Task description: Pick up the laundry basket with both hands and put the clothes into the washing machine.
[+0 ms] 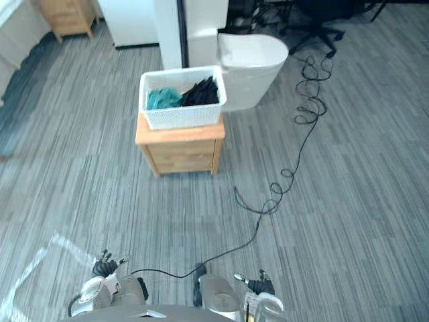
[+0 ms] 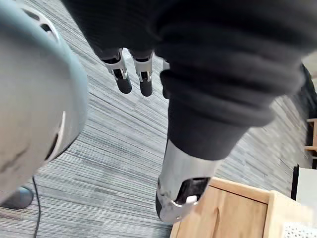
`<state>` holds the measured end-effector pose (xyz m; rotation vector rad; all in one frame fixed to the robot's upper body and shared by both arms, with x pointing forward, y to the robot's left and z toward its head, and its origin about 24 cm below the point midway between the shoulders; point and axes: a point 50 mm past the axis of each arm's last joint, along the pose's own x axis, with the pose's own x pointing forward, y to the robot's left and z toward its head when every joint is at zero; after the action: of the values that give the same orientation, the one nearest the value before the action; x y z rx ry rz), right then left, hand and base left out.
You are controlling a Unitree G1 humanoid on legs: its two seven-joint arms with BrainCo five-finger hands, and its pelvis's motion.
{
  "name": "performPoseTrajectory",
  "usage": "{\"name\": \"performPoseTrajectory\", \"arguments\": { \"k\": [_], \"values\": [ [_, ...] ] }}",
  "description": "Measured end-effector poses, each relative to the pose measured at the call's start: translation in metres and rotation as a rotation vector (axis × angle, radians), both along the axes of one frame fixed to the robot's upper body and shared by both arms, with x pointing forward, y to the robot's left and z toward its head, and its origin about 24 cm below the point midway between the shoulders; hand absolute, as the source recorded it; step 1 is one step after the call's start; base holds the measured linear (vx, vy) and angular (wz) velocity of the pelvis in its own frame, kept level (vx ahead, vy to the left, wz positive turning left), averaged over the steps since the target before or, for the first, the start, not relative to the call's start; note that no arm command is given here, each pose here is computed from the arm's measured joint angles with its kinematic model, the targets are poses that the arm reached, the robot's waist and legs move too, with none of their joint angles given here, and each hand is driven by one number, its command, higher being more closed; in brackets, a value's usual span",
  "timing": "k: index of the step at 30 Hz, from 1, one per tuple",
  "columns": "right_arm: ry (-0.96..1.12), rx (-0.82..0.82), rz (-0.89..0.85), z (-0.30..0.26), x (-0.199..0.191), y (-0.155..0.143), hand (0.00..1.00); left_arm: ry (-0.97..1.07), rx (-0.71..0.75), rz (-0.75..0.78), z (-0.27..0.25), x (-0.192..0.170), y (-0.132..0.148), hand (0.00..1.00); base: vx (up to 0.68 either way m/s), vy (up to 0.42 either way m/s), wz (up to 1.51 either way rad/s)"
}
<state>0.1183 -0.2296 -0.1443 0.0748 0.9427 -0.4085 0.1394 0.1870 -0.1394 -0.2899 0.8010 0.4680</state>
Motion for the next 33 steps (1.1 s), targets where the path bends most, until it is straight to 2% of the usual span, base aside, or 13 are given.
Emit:
{"name": "performPoseTrajectory", "arguments": {
  "k": [8,10,11,13,15,20,24,29,33],
  "values": [
    [0.002,-0.008,0.018,0.000,0.000,0.000,0.00,-0.003,-0.004,-0.017,-0.001,-0.001,-0.003,0.00,0.36,0.091,-0.26],
    [0.042,0.002,0.014,-0.005,-0.012,0.001,0.00,0.043,-0.003,-0.007,-0.006,-0.016,0.000,0.00,0.62,0.389,-0.64],
    [0.097,0.030,0.003,-0.012,-0.029,0.009,0.00,0.088,0.016,0.020,-0.010,-0.032,0.013,0.00,0.63,0.374,-0.64],
    [0.105,0.050,-0.009,-0.015,-0.032,0.014,0.00,0.098,0.033,0.017,-0.010,-0.034,0.020,0.00,0.41,0.230,-0.40],
    [0.083,0.068,0.007,-0.014,-0.025,0.020,0.00,0.127,0.052,-0.008,-0.011,-0.035,0.028,0.00,0.47,0.279,-0.14],
    [0.005,0.051,0.082,-0.005,0.004,0.026,0.00,0.107,0.045,-0.076,-0.010,-0.022,0.016,0.00,0.39,0.156,-0.16],
    [-0.166,-0.007,0.169,0.019,0.039,0.033,0.00,0.045,0.049,-0.101,-0.003,-0.008,0.009,0.00,0.28,-0.078,0.08],
    [-0.338,-0.192,0.240,0.059,0.066,0.005,0.00,-0.023,0.016,-0.056,0.003,-0.003,-0.006,0.00,0.25,-0.162,-0.07],
    [-0.347,-0.239,0.219,0.063,0.059,-0.009,0.00,-0.136,0.017,-0.007,0.018,0.014,-0.002,0.00,0.14,-0.114,0.24]
  ]
}}
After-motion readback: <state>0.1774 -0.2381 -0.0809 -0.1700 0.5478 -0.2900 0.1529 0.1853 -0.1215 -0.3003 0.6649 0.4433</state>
